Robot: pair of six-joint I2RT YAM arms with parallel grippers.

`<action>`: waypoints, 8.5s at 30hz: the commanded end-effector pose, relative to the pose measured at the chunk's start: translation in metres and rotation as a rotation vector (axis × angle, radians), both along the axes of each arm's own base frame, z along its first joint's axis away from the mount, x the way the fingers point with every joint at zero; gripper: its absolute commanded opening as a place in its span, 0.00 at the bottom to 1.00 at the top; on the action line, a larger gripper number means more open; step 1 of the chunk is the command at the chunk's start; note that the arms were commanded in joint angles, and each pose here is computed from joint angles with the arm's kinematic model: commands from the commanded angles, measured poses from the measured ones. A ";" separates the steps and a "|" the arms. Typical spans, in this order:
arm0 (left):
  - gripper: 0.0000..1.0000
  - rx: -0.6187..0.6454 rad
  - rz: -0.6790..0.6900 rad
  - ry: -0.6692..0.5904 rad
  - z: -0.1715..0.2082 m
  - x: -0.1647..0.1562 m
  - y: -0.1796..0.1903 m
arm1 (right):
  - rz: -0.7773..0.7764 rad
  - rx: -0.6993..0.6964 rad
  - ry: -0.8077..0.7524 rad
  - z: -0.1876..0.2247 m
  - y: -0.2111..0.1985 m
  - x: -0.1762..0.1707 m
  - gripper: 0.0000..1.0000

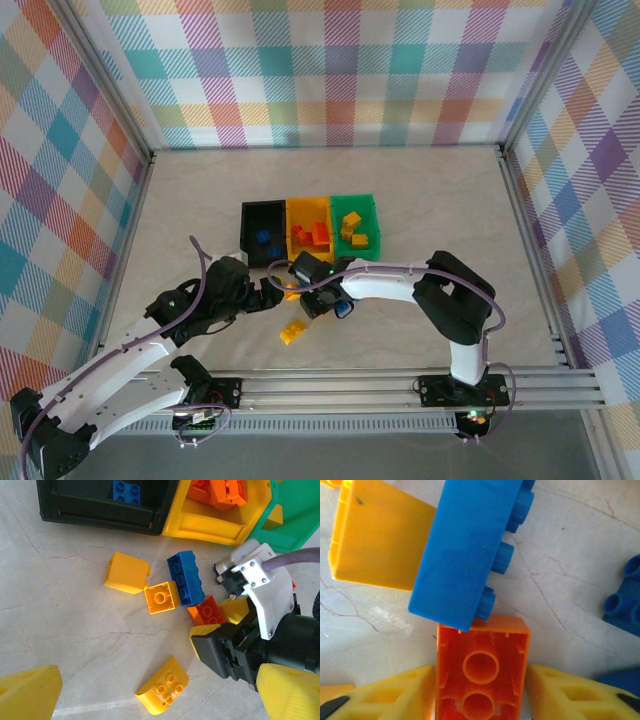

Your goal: Sort the legos into containers by color

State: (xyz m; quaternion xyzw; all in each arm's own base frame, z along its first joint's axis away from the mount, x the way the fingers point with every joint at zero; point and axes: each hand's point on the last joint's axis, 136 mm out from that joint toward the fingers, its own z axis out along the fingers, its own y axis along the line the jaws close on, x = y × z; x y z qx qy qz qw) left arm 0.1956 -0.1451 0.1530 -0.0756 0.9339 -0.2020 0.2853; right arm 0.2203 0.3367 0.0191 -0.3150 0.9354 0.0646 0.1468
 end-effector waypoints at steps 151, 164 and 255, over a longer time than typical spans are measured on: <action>1.00 0.023 -0.014 -0.004 -0.011 -0.001 -0.006 | -0.279 0.173 -0.067 0.032 -0.044 0.070 0.76; 1.00 0.066 0.015 -0.009 -0.011 -0.008 0.012 | -0.274 0.167 -0.048 0.021 -0.029 0.078 0.57; 0.36 0.333 -0.041 0.161 -0.081 0.081 -0.025 | -0.344 0.535 -0.218 0.159 -0.063 0.058 0.72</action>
